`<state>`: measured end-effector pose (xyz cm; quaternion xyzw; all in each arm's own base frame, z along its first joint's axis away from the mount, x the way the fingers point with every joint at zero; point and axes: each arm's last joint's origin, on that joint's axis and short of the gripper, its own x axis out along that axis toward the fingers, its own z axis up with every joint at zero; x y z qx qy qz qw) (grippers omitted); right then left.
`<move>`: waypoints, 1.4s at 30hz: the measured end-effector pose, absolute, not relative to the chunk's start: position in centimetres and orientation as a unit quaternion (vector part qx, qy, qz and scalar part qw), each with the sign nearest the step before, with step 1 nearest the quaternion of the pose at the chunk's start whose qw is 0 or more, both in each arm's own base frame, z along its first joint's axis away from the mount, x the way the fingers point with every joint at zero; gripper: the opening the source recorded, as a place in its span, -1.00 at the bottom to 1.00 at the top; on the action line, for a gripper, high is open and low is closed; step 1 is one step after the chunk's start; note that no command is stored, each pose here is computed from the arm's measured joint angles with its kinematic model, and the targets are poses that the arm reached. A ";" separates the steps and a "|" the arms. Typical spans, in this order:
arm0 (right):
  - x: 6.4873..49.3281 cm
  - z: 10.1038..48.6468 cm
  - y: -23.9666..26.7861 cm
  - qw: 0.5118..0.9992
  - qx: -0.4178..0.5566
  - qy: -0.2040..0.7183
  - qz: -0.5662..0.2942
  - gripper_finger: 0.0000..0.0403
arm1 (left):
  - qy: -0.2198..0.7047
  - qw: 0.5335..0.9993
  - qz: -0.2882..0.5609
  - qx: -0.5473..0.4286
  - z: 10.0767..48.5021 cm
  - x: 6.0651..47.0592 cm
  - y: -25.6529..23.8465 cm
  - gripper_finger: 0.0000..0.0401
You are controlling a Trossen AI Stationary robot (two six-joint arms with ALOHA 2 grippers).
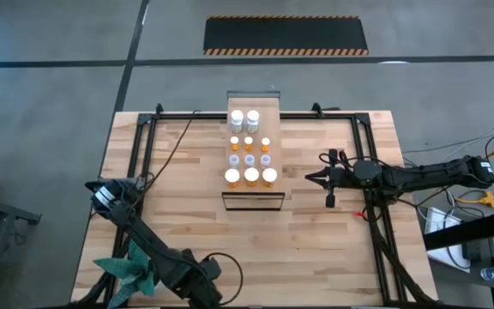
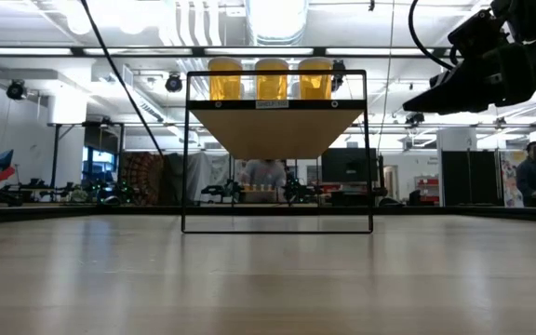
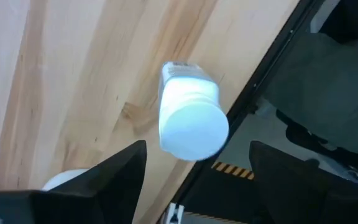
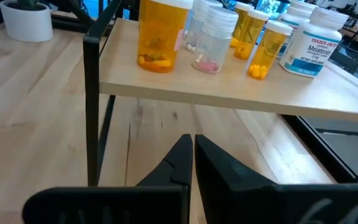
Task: Pick and place medicine bottles onto shelf by color
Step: Put the white pill bottle aligned with the other white pill bottles on the shelf
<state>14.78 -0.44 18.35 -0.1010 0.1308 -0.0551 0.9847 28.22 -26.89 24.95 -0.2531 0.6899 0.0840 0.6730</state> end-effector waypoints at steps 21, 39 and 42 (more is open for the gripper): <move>14.8 18.2 -0.4 0.985 -0.105 0.128 -0.055 -0.96 | 0.687 0.697 0.045 -0.202 23.2 28.7 -27.4 0.18; 14.8 18.2 -0.4 0.985 -0.104 0.128 -0.055 -0.96 | 0.677 0.697 0.078 -0.225 23.4 29.7 -25.8 -0.26; 14.8 18.2 -0.4 0.985 -0.104 0.128 -0.055 -0.96 | 0.661 0.700 0.097 -0.252 24.2 30.4 -24.6 -0.26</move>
